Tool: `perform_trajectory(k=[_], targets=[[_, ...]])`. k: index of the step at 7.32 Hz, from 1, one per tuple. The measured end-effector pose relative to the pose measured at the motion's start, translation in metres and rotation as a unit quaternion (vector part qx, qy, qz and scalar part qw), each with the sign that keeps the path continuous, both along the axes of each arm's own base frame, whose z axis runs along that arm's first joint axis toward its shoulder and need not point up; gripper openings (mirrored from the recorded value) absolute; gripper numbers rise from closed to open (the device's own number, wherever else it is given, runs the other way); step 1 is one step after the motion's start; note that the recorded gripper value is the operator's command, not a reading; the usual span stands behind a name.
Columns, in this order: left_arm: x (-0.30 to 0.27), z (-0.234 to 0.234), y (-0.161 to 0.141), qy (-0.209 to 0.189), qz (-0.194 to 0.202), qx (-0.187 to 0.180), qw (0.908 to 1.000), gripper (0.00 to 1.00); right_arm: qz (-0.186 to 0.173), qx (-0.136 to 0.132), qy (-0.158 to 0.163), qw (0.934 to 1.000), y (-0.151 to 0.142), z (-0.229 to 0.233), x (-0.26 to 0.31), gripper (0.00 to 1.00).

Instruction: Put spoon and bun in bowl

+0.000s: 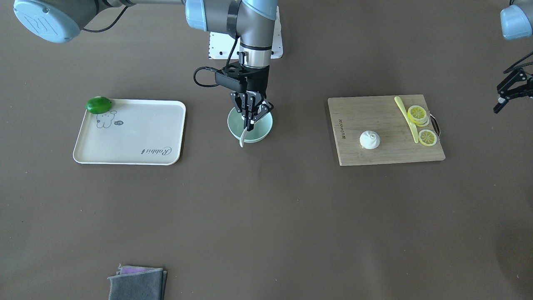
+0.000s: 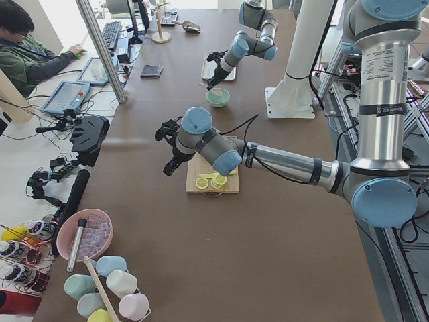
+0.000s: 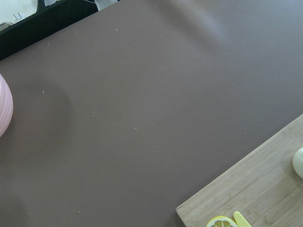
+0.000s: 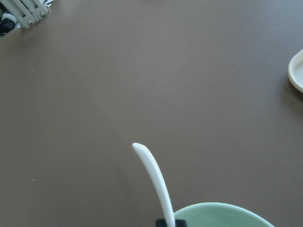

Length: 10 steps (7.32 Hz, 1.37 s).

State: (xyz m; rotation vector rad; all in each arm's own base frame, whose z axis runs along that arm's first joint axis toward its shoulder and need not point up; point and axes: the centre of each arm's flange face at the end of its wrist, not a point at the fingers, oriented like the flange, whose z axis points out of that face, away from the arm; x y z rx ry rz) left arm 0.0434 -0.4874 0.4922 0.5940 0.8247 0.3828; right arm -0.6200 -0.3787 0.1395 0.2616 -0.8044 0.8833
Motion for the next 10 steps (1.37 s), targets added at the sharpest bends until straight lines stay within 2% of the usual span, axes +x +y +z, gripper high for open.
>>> perform_trajectory(k=[1,2,3,4,6,7,8,9,10], targets=[[0.000,0.000,0.000,0.000,0.000,0.000,1.0000,0.99,0.002,0.005,0.002,1.0000,0.003,0.001,-0.001,0.68],[0.000,0.000,0.000,0.000,0.000,0.000,1.0000,0.99,0.006,0.013,0.008,0.9999,0.007,0.005,-0.003,0.70],[0.000,-0.001,0.000,0.000,0.000,0.001,1.0000,0.99,0.009,0.018,0.011,0.9997,0.009,0.007,-0.004,0.93],[0.000,-0.001,0.000,0.000,0.000,0.000,1.0000,0.99,0.009,0.023,0.011,0.9996,0.011,0.005,-0.002,1.00],[0.007,-0.009,-0.002,0.016,-0.016,-0.021,0.9995,0.99,-0.009,0.042,0.014,0.9990,0.011,-0.011,0.023,1.00],[0.021,-0.016,-0.003,0.032,-0.027,-0.042,0.9982,0.99,-0.036,0.054,0.023,0.9976,0.005,-0.013,0.055,1.00],[0.042,-0.024,-0.004,0.049,-0.033,-0.063,0.9963,0.99,-0.079,0.064,0.035,0.9943,-0.008,0.001,0.101,1.00],[0.068,-0.034,-0.004,0.058,-0.038,-0.080,0.9944,0.99,-0.128,0.073,0.049,0.9879,-0.028,0.020,0.153,1.00],[0.099,-0.046,-0.002,0.062,-0.044,-0.094,0.9926,0.99,-0.178,0.080,0.063,0.9787,-0.054,0.038,0.203,1.00]])
